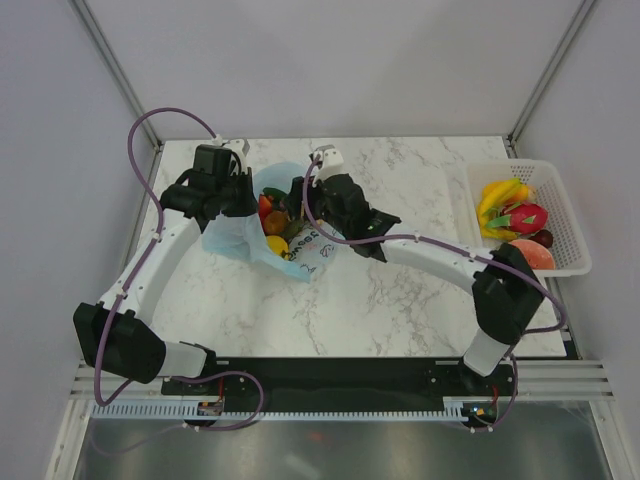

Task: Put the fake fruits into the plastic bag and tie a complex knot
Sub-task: Place the fake fruit in the plastic bag.

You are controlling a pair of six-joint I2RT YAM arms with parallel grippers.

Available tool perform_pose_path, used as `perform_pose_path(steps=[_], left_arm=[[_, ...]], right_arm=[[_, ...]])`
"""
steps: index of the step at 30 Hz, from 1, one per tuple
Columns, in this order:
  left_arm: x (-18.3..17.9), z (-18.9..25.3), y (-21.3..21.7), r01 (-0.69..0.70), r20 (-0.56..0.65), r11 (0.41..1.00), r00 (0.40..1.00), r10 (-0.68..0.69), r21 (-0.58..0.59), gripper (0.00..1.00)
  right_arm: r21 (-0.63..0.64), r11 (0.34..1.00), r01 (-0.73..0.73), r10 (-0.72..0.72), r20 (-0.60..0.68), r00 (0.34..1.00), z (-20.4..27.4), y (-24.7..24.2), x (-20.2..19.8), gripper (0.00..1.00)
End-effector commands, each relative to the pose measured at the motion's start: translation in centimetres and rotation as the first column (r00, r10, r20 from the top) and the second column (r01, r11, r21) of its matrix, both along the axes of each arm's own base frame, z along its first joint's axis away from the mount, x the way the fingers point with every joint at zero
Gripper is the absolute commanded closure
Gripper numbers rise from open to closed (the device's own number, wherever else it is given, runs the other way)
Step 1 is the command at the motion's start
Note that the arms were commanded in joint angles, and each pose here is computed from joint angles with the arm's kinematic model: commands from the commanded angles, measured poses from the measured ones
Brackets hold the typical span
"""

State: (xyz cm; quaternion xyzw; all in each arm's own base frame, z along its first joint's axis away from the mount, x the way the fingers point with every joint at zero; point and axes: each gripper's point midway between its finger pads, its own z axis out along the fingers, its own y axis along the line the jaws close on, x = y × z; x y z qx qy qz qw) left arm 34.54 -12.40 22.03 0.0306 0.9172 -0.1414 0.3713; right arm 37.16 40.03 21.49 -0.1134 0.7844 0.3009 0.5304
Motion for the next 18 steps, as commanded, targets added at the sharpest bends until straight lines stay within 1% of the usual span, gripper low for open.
perform_pose_path(steps=[1,2,3,5,8,15,18], left_arm=[[-0.2,0.9,-0.5,0.01,0.014,0.999,1.0,-0.01,-0.039,0.97],[-0.2,0.8,-0.6,0.01,0.01,0.999,1.0,-0.01,-0.041,0.97],[-0.2,0.7,-0.6,0.013,0.009,0.999,1.0,-0.013,-0.041,0.97],[-0.1,0.7,-0.6,0.014,0.01,0.999,1.0,-0.013,-0.042,0.97],[-0.2,0.8,-0.5,0.011,0.01,0.999,1.0,-0.011,-0.041,0.97],[-0.3,0.6,-0.4,0.011,0.01,0.999,1.0,-0.01,-0.034,0.97],[-0.4,0.6,-0.4,0.015,0.014,0.999,1.0,-0.015,-0.031,0.97]], right_arm=[[-0.116,0.992,0.044,-0.034,0.086,0.996,2.7,-3.7,-0.5,0.32],[-0.15,0.988,0.047,-0.036,0.079,0.996,2.1,-4.6,-0.5,0.34],[-0.183,0.983,0.009,0.004,0.071,0.997,1.8,-5.0,-1.0,0.35],[-0.219,0.976,-0.003,0.011,0.035,0.999,0.5,-6.5,-1.0,0.35],[-0.293,0.954,-0.06,0.062,-0.003,0.998,-1.6,-7.7,-2.1,0.29],[-0.404,0.913,-0.06,0.047,-0.041,0.998,-5.6,-9.7,-2.4,0.29],[-0.444,0.894,-0.061,0.039,-0.058,0.998,-7.3,-10.1,-2.4,0.31]])
